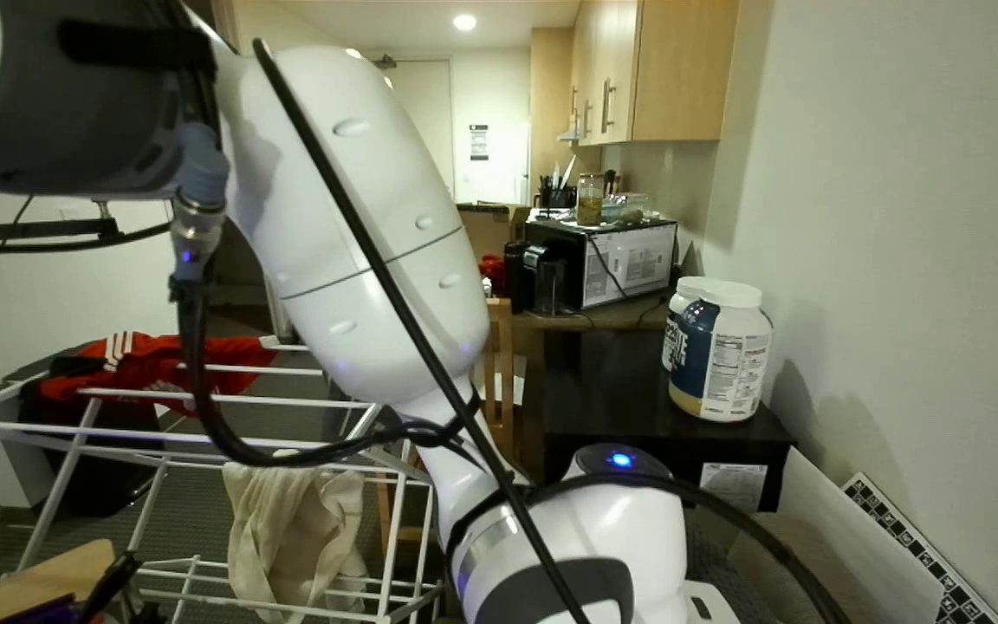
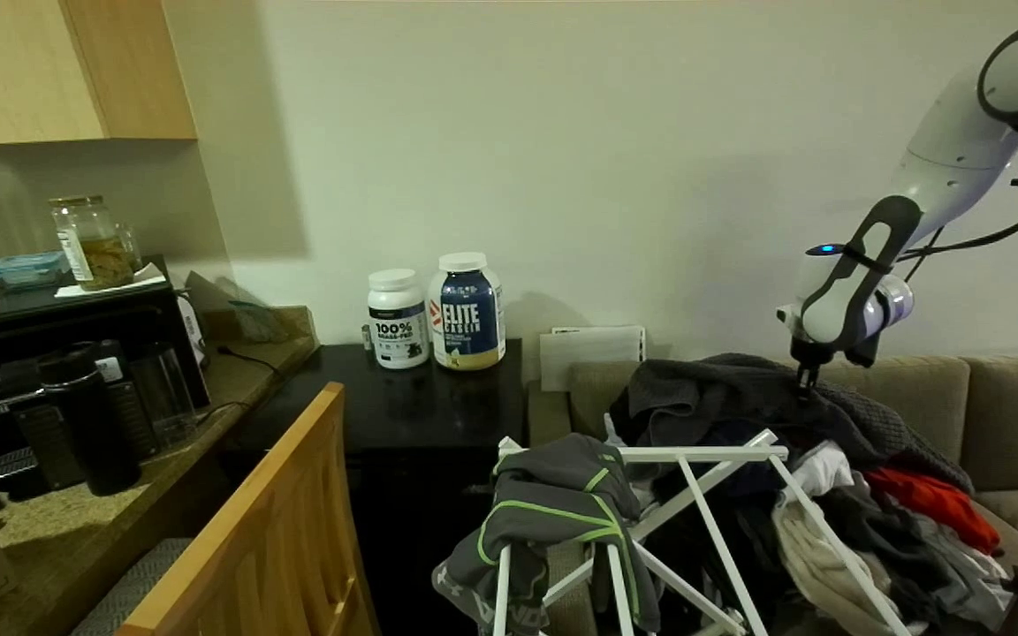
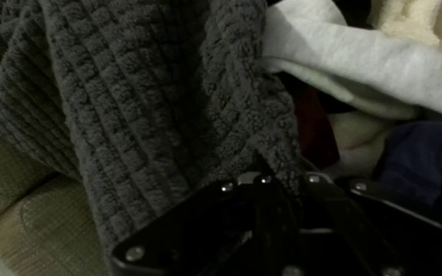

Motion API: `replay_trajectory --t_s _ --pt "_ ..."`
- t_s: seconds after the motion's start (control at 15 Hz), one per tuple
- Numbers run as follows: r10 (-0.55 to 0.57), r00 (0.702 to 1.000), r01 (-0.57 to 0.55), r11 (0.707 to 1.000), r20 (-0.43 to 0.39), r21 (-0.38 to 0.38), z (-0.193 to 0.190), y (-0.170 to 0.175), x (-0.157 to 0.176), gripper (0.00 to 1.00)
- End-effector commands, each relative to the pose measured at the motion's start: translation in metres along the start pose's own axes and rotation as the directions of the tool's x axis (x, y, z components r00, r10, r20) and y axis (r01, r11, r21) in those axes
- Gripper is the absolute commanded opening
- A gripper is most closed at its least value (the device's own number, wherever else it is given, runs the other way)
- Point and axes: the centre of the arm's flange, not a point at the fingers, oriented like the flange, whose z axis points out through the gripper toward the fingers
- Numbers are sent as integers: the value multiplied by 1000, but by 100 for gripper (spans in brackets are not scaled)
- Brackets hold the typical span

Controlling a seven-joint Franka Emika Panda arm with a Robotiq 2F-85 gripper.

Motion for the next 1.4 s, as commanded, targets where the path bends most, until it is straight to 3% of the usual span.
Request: replay_trajectory --t_s 0.0,0.4,0.73,0.93,1.33 --pt "-29 1000 29 999 10 19 -61 -58 41 3" --pt "-119 993 117 991 13 63 -142 -137 80 3" --pt "-156 988 153 981 17 118 -191 -172 78 3" --pt "-168 986 165 977 16 137 -206 -189 73 3" --pt "-197 980 191 972 36 138 -202 -198 59 3"
